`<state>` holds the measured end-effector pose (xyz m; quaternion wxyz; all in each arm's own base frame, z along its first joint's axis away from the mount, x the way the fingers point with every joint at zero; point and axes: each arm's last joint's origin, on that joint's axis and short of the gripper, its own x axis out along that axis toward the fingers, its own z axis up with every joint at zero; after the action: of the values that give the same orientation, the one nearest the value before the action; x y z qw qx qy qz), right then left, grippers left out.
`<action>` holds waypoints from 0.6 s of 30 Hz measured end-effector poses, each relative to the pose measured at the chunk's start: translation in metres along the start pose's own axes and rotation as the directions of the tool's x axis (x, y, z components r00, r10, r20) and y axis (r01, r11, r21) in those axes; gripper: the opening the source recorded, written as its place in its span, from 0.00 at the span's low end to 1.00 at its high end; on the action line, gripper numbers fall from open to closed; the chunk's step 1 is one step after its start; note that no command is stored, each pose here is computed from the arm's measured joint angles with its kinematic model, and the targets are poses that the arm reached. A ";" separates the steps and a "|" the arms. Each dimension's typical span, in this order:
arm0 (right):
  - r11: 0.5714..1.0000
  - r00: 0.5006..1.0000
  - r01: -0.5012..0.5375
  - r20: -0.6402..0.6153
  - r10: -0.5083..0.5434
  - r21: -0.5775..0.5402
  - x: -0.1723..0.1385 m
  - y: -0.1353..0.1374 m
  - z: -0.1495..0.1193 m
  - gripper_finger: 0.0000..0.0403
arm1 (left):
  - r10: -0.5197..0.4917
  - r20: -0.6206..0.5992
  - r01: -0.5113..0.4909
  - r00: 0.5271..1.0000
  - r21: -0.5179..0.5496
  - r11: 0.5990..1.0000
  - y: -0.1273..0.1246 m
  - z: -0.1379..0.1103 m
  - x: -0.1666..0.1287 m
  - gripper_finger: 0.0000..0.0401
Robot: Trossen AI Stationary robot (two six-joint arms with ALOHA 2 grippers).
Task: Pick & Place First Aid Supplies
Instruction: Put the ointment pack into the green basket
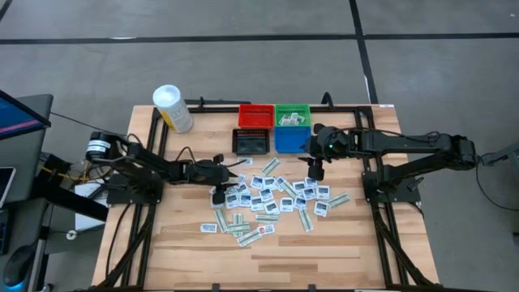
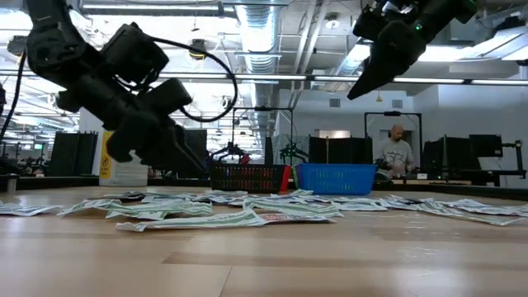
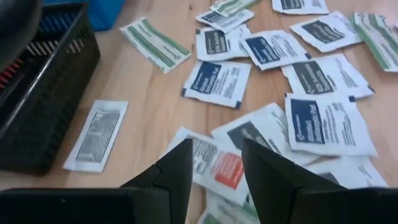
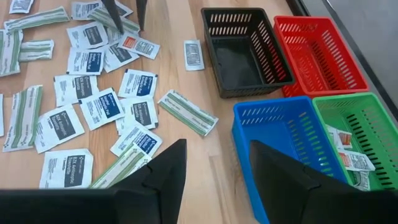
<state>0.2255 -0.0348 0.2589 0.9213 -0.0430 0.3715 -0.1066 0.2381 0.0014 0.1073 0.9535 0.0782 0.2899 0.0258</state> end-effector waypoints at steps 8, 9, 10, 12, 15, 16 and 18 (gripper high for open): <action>1.000 1.000 0.000 0.000 0.000 0.000 0.000 0.000 0.000 0.41 | -0.017 0.029 0.015 0.999 0.092 0.996 0.002 0.015 0.013 0.35; 1.000 1.000 0.000 0.000 0.000 0.000 0.000 0.000 0.000 0.41 | -0.016 0.024 0.014 1.000 0.092 0.996 0.002 0.014 0.014 0.35; 1.000 1.000 0.000 0.000 0.000 0.000 0.000 0.000 0.000 0.41 | -0.013 0.017 0.012 1.000 0.087 0.996 0.003 0.013 0.015 0.35; 1.000 1.000 0.000 0.000 0.000 0.000 0.000 0.000 0.000 0.41 | -0.007 0.002 0.007 1.000 0.058 0.998 0.005 0.010 0.016 0.35; 1.000 1.000 -0.001 0.000 0.001 0.019 0.000 0.000 0.000 0.42 | -0.001 -0.019 0.001 1.000 0.001 1.000 0.007 0.006 0.019 0.35; 1.000 1.000 -0.001 0.000 0.001 0.022 0.000 0.000 0.000 0.42 | -0.001 -0.029 0.000 1.000 -0.019 1.000 0.007 0.004 0.020 0.35; 1.000 1.000 -0.002 0.000 0.002 0.026 0.000 0.000 0.000 0.42 | -0.001 -0.040 -0.001 0.999 -0.048 0.999 0.007 0.002 0.021 0.35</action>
<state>0.2255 -0.0348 0.2590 0.9219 -0.0306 0.3701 -0.1108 0.2565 0.0099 0.0982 0.9491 0.0548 0.3084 0.0341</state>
